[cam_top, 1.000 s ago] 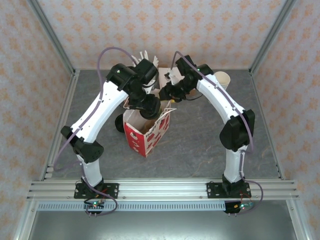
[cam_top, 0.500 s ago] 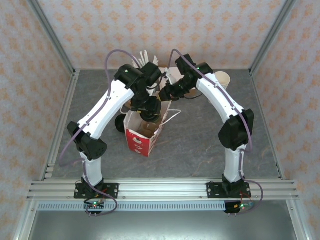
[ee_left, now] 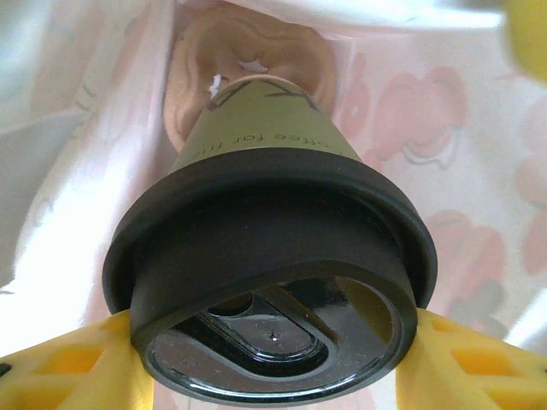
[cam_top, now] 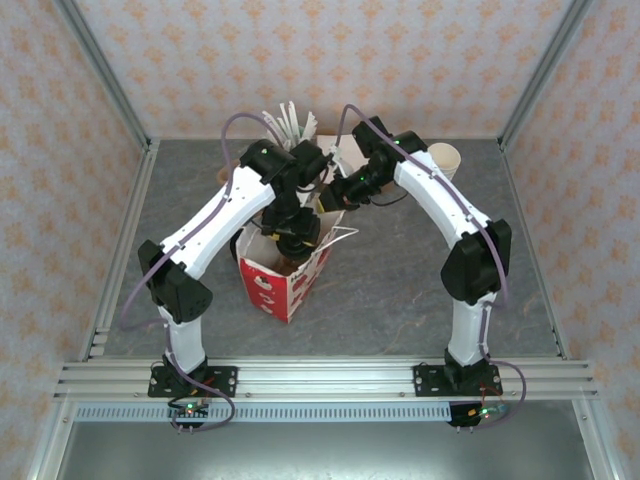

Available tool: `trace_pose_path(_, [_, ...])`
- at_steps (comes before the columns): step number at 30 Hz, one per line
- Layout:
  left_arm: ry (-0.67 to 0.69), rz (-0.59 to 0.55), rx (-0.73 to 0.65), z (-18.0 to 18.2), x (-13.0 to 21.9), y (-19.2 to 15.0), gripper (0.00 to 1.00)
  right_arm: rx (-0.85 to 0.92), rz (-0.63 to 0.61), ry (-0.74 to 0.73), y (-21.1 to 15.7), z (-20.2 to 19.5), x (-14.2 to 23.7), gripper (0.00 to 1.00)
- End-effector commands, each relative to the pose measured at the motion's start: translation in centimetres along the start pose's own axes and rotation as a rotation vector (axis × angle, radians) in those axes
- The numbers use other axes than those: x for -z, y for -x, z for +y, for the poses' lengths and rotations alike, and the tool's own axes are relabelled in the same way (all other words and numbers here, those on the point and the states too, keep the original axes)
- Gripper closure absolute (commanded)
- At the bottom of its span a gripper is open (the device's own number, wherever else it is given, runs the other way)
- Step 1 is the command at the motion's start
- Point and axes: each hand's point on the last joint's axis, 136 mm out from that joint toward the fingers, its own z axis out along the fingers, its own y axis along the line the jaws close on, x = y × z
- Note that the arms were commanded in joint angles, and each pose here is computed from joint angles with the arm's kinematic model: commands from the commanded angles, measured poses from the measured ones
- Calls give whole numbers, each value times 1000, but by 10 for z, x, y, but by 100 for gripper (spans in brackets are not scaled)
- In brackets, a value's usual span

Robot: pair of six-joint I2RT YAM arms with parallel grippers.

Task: Pack the takeout coffee

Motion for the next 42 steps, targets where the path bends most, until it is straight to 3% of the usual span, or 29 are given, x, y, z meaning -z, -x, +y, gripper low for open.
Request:
trace_pose_path(1, [27, -47, 9, 10, 7, -6, 41, 46, 1, 37, -10, 21, 9, 80])
trace_pose_path(6, [20, -60, 11, 8, -1, 0, 41, 41, 3, 39, -7, 21, 7, 73])
trace_pose_path(12, [-8, -63, 14, 1, -11, 7, 41, 29, -13, -13, -1, 13, 7, 47])
trace_pose_path(26, [-13, -36, -29, -6, -31, 18, 42, 1, -109, -58, 23, 8, 17, 45])
trace_pose_path(31, [-30, -21, -36, -12, -36, 20, 42, 9, -124, -58, 29, 10, 18, 54])
trace_pose_path(42, [-24, -5, -39, -7, -43, 11, 45, 11, -209, -58, 44, 13, 38, 59])
